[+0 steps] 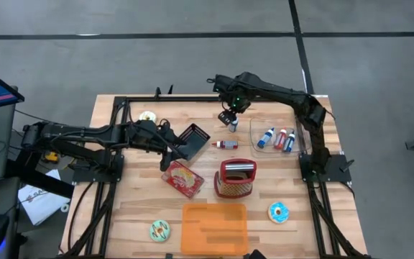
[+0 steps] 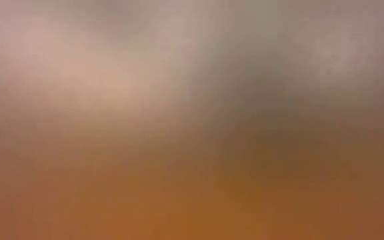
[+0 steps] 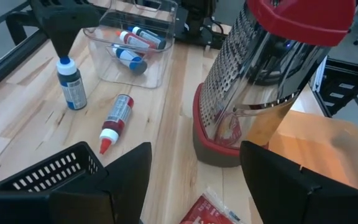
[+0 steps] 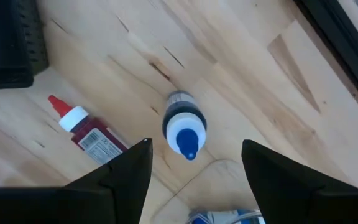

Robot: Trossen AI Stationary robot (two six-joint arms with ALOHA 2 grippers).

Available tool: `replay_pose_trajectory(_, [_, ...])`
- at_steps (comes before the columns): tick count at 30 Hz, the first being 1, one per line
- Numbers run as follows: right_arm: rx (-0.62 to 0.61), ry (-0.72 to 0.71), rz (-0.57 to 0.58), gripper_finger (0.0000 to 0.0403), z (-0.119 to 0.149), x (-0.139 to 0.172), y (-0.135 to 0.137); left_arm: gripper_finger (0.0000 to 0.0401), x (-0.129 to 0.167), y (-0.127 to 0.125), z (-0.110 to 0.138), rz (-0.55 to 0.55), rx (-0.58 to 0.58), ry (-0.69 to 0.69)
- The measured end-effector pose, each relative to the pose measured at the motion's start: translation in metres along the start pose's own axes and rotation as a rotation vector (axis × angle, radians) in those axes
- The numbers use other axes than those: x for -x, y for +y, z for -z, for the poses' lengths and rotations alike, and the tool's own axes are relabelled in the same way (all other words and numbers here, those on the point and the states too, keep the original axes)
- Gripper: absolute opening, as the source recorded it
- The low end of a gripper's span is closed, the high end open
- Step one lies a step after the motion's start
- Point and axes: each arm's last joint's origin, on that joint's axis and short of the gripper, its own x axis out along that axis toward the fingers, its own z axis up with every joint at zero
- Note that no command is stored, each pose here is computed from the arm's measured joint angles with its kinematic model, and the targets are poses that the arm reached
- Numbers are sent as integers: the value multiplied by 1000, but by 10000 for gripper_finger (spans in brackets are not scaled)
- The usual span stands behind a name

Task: Pick & Place Food Item
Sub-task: Put the blue food coloring bottle into the transparent bin

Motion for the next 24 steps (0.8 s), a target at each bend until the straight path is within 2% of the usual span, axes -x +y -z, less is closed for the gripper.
replay_pose_trajectory(8, [-4,34,-46,240,2,-5,0,239,5,0,-2,3,1,-16])
replay_pose_trajectory(24, [-14,59,-36,240,7,-31,-1,237,12,-1,-5,3,19,-47])
